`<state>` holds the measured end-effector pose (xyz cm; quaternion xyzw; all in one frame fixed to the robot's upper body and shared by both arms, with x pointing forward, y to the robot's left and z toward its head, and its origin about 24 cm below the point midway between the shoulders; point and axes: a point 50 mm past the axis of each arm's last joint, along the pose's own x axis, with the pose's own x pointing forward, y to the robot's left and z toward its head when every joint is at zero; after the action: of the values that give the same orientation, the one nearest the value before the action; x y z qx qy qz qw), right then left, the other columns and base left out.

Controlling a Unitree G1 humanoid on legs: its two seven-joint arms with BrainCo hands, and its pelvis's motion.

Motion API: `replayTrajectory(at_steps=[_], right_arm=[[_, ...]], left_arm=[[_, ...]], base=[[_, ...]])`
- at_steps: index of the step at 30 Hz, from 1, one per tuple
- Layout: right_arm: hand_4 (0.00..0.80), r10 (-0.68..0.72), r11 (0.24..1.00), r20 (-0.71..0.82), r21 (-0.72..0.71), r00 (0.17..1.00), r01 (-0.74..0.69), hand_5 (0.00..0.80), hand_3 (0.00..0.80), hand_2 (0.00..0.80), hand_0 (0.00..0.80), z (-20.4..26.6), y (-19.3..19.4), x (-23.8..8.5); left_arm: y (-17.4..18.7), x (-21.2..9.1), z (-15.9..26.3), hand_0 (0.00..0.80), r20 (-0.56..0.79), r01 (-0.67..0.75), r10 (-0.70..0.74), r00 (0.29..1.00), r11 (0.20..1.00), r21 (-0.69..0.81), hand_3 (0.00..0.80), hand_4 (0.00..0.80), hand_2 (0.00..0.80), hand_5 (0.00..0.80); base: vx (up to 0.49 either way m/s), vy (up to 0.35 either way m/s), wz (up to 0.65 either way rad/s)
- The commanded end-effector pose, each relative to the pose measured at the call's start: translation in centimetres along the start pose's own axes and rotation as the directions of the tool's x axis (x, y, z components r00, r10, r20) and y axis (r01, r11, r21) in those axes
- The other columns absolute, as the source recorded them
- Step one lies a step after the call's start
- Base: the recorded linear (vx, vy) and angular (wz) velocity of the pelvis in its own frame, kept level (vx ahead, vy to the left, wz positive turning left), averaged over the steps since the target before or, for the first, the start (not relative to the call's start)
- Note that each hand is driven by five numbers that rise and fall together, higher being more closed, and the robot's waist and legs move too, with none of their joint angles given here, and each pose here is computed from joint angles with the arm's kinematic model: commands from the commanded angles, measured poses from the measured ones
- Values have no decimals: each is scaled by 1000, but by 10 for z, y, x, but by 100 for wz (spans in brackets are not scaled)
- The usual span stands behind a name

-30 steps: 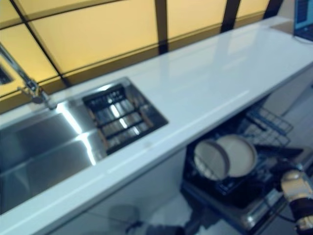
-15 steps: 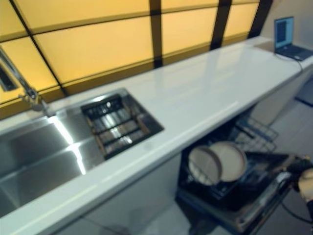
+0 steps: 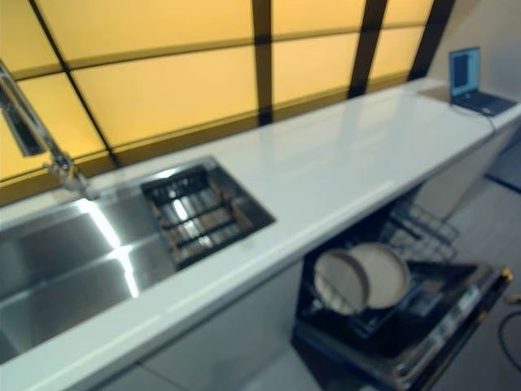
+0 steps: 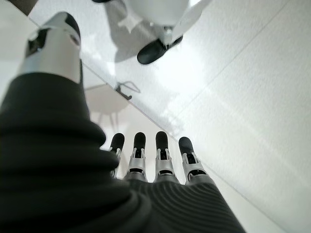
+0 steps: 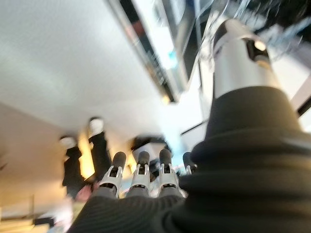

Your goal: Take plates into dishwasher

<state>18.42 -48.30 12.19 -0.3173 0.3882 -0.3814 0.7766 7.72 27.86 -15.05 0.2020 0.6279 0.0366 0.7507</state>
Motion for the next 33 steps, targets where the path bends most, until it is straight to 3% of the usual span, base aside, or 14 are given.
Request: replayTrajectory(at_steps=[1, 7, 14, 17, 20, 27, 32, 33], right_arm=[[0, -89, 995, -39, 36, 995, 90, 0, 0, 0, 0, -15, -19, 3], [0, -46, 998, -67, 42, 997, 49, 0, 0, 0, 0, -28, -26, 4], [0, 38, 996, -110, 79, 993, -30, 0, 0, 0, 0, -43, 5, 9], [0, 63, 993, -138, 111, 988, -48, 0, 0, 0, 0, -46, 19, 11], [0, 112, 978, -155, 191, 982, -81, 0, 0, 0, 0, -50, 48, 12], [0, 237, 932, -86, 302, 968, -201, 0, 0, 0, 0, -40, 73, 7], [0, 268, 887, -56, 403, 962, -224, 0, 0, 0, 0, -31, 81, 5], [0, 279, 860, -58, 459, 959, -222, 0, 0, 0, 0, -30, 85, 5]], left_arm=[[52, -3, 5, 0, -39, -149, 149, 988, 989, 2, 0, 0, 0, 0], [68, -6, -7, 0, -99, -206, 204, 974, 979, -6, 0, 0, 0, 0], [88, -14, -42, 0, -230, -216, 184, 956, 969, -120, 0, 0, 0, 0], [96, -15, -37, 0, -222, -233, 199, 954, 963, -137, 0, 0, 0, 0], [112, -17, -4, 0, -158, -280, 252, 955, 941, -190, 0, 0, 0, 0], [87, -10, 13, 0, -65, -228, 219, 973, 952, -203, 0, 0, 0, 0], [75, -8, -19, 0, -141, -211, 180, 973, 947, -244, 0, 0, 0, 0], [62, -9, -47, 0, -208, -209, 152, 966, 934, -291, 0, 0, 0, 0]], base=[[0, 0, 0], [-184, 9, -11], [-383, -277, -55], [-401, -470, -32], [-379, -517, -9], [-286, -232, 4], [-159, -216, 4], [-91, -242, 21]])
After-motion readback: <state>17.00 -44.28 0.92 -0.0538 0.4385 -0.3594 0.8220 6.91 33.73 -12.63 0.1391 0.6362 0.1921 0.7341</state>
